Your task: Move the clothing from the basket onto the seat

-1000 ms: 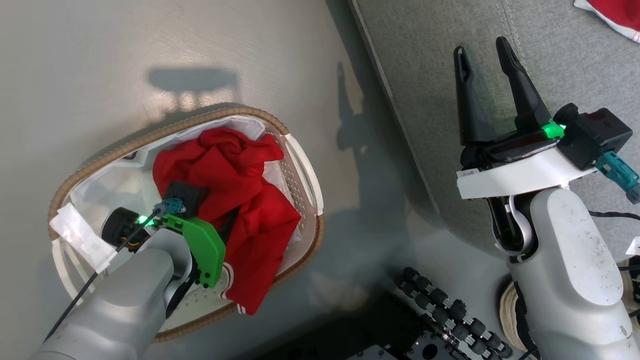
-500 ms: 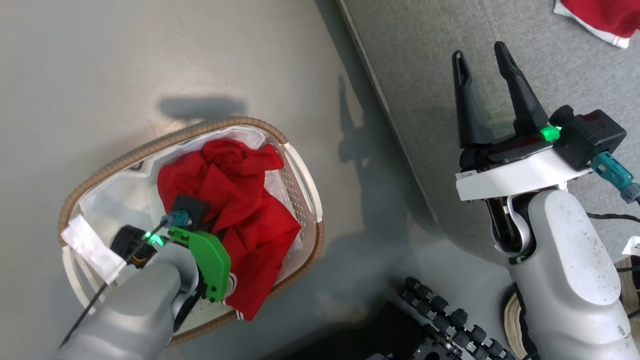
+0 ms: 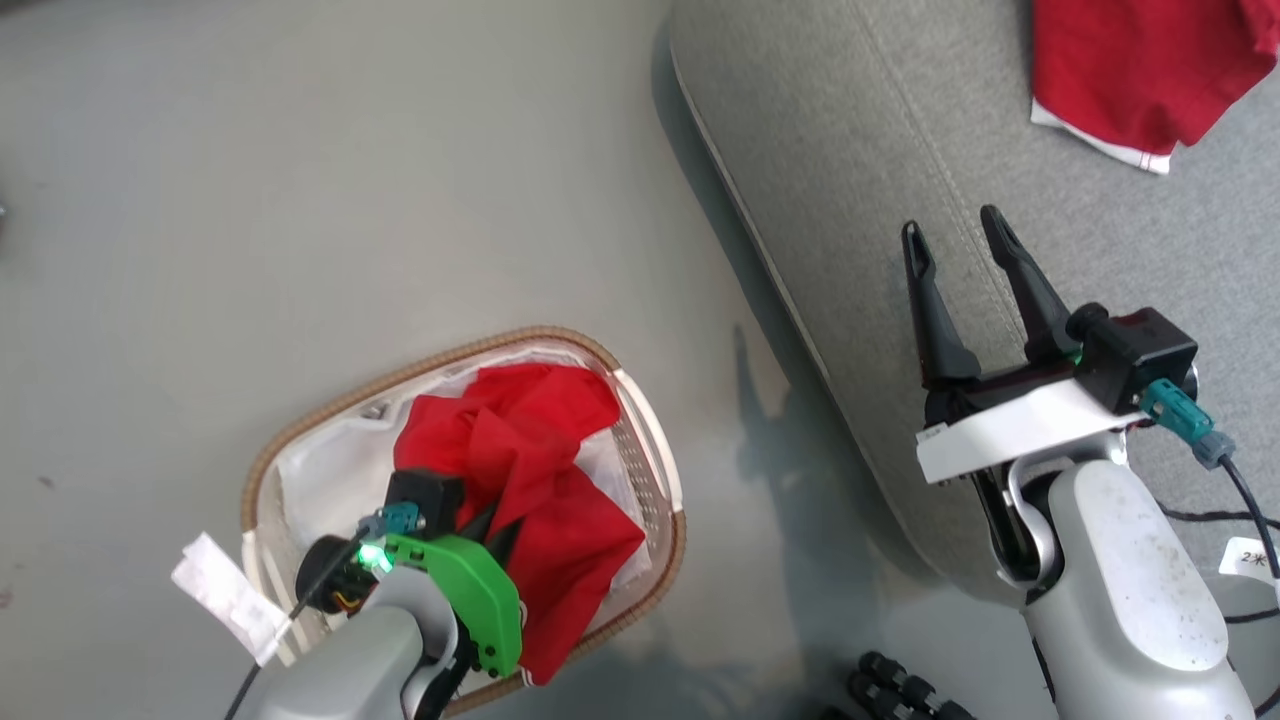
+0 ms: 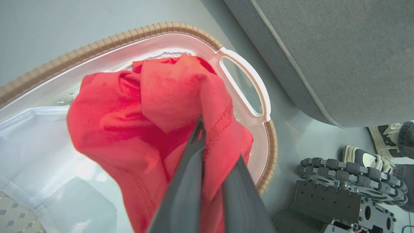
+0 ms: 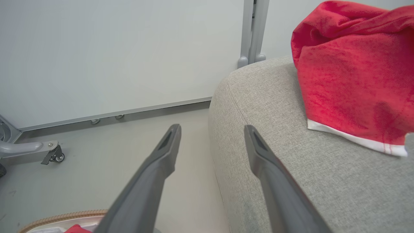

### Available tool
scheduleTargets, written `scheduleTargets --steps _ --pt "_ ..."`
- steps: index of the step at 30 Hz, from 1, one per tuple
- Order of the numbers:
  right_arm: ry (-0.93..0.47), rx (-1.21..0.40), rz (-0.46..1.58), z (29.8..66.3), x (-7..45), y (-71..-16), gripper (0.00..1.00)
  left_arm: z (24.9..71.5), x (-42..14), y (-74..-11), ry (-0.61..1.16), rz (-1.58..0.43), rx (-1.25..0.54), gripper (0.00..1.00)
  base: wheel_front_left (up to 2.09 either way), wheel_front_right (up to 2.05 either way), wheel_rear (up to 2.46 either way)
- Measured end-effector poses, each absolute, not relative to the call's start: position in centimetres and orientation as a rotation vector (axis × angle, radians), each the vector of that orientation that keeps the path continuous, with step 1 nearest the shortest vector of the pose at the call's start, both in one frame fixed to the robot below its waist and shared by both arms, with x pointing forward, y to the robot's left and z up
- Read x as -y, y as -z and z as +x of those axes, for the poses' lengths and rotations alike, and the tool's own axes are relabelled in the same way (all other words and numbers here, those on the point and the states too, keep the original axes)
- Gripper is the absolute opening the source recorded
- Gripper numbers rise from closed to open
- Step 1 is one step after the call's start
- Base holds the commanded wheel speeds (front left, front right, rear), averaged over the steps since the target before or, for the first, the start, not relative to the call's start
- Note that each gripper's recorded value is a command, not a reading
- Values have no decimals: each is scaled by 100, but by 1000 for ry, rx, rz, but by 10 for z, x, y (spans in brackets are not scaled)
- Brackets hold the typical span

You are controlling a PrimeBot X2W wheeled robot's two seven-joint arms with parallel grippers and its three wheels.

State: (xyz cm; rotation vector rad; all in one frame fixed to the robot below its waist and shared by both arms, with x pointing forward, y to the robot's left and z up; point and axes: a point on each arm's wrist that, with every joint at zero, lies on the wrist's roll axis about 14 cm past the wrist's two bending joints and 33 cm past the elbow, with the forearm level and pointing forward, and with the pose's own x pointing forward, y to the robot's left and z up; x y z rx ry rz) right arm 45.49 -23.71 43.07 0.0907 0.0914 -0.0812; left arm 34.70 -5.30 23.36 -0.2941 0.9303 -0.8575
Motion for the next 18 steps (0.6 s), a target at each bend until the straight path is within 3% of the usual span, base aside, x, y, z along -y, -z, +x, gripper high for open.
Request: scheduleTargets --steps 18 --pt "26 -29 122 400 208 -470 100 377 27 -380 704 -330 -440 0 0 0 0"
